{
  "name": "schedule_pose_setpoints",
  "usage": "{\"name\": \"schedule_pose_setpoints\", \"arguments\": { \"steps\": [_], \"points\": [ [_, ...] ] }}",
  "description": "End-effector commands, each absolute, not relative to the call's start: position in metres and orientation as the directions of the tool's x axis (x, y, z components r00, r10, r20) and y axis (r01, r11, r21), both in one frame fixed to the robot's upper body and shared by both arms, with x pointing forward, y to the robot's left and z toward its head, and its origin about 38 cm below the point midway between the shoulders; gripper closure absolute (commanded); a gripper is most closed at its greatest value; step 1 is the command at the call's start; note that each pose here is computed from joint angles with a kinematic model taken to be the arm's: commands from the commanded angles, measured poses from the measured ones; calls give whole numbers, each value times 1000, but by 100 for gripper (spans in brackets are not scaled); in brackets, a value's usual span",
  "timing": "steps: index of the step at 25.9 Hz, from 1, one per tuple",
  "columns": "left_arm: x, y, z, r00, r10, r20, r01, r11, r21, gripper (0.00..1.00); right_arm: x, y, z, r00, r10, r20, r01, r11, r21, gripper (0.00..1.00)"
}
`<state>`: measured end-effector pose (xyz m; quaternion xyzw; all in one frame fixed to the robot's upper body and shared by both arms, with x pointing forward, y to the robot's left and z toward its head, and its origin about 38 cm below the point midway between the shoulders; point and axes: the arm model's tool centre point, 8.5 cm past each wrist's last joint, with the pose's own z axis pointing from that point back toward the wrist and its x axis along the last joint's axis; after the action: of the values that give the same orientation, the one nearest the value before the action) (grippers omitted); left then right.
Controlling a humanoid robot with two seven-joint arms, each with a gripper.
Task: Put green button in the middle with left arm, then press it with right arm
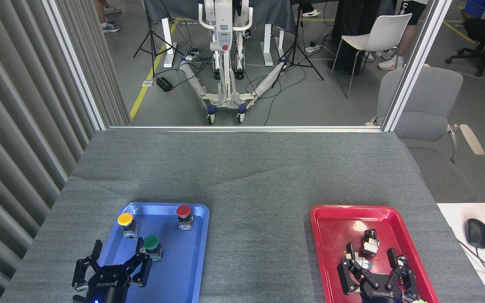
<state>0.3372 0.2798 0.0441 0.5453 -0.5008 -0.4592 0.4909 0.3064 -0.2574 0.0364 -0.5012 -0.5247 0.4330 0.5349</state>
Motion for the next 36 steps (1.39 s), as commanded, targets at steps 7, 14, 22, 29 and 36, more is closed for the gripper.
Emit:
{"name": "schedule_pose_setpoints", "arguments": {
  "steps": [7,14,22,29,36],
  "points": [
    [329,279,43,74,-997,-17,-101,-25,995,1,307,-255,31,66,989,135,51,132,-990,0],
    [330,280,41,73,-997,-17,-90,-24,996,1,308,-249,28,50,990,131,25,130,-991,0],
    [330,280,40,73,-997,-19,-84,-25,996,1,309,-241,27,39,992,116,4,116,-993,0],
    [330,280,40,75,-997,-19,-84,-26,996,1,309,-239,28,20,997,78,1,78,-997,0],
    [329,280,39,75,-997,-21,-81,-27,996,1,309,-234,28,1,998,59,-2,59,-998,0]
  ]
}}
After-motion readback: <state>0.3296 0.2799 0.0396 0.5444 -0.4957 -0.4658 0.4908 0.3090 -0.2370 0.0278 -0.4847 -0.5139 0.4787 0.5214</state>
